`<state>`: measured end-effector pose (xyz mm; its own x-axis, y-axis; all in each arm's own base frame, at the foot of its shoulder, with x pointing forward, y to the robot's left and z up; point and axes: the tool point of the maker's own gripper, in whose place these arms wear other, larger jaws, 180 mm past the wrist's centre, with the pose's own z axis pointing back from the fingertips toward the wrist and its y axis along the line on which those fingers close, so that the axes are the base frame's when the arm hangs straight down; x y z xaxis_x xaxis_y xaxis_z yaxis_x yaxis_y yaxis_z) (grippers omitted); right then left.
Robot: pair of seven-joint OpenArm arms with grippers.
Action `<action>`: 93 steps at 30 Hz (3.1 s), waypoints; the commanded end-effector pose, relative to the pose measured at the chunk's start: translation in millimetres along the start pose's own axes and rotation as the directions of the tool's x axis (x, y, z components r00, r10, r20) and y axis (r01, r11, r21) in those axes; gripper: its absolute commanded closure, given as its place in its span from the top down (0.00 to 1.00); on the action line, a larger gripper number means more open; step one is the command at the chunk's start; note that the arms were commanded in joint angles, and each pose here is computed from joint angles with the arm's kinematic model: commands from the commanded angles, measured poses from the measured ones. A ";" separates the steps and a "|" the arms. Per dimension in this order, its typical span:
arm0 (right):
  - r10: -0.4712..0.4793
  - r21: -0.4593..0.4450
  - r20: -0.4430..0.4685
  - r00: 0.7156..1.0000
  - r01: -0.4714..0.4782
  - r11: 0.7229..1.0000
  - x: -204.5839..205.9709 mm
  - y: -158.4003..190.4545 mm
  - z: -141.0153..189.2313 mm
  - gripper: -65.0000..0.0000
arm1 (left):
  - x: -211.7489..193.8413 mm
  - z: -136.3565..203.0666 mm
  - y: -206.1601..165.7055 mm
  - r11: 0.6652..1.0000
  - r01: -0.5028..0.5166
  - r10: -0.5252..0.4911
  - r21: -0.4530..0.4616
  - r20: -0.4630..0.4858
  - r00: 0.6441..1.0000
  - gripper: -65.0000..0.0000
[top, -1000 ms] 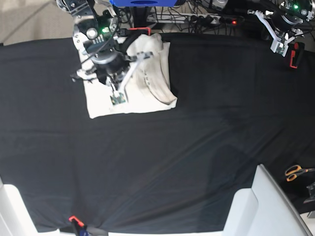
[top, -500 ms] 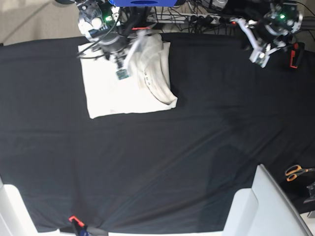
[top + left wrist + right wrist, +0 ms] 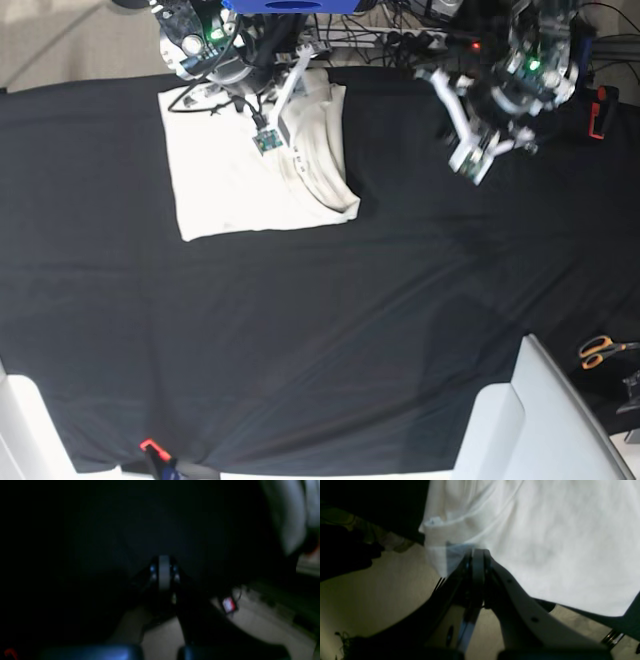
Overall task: Fold the T-shirt properly
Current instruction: 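Release the shirt and move the right gripper to its side, then grasp the shirt's collar edge with the left gripper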
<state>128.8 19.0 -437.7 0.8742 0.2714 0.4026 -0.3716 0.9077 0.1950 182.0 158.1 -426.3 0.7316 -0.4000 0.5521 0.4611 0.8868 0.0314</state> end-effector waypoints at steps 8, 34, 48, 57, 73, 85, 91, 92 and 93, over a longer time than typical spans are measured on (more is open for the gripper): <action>-0.019 0.085 0.007 1.000 0.019 0.996 12.9 7.4 -12.6 0.00 | 68.5 2.8 21.1 0.998 0.023 -0.027 0.064 0.057 0.998 0.00; -0.132 -0.044 0.111 0.985 0.137 0.990 61.7 -93.4 39.6 0.00 | 54.4 -6.1 -20.0 0.995 -0.092 0.092 -0.034 0.012 0.996 0.56; -0.122 -0.053 0.098 0.988 0.128 0.990 58.1 -96.8 38.6 0.00 | 51.7 -1.5 -22.0 0.809 -0.398 0.482 -0.433 0.100 0.871 0.82; -0.133 -0.053 0.118 0.984 0.140 0.989 54.2 -98.0 33.0 0.00 | 46.8 -34.6 -64.8 0.750 -0.363 0.436 -0.552 0.000 0.900 0.81; -0.131 -0.067 0.116 0.985 0.139 0.988 51.5 -103.9 33.1 0.00 | 53.5 -81.3 -120.6 0.660 -0.403 0.452 -0.634 -0.093 0.887 0.81; -0.132 -0.070 0.117 0.984 0.140 0.988 51.4 -105.4 33.4 0.00 | 66.9 -92.6 -149.1 0.626 -0.386 0.433 -0.678 -0.109 0.895 0.76; -0.130 -0.070 0.148 0.980 0.141 0.987 55.0 -105.9 34.0 0.00 | 77.6 -94.5 -143.4 0.634 -0.374 0.446 -0.677 -0.075 0.892 0.16; -0.130 -0.070 0.147 0.980 0.142 0.987 54.3 -105.7 34.0 0.00 | 78.2 -94.7 -142.9 0.635 -0.374 0.447 -0.676 -0.074 0.892 0.06; -0.129 -0.072 0.145 0.981 0.140 0.987 53.2 -106.4 34.1 0.00 | 79.9 -95.0 -140.8 0.636 -0.374 0.449 -0.675 -0.070 0.891 0.00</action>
<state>198.1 -72.4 -413.0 0.8759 0.1051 0.4709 -0.2166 0.9578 0.1891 209.3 -17.9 -478.3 0.9128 0.0011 0.4084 0.3326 0.5783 -0.7450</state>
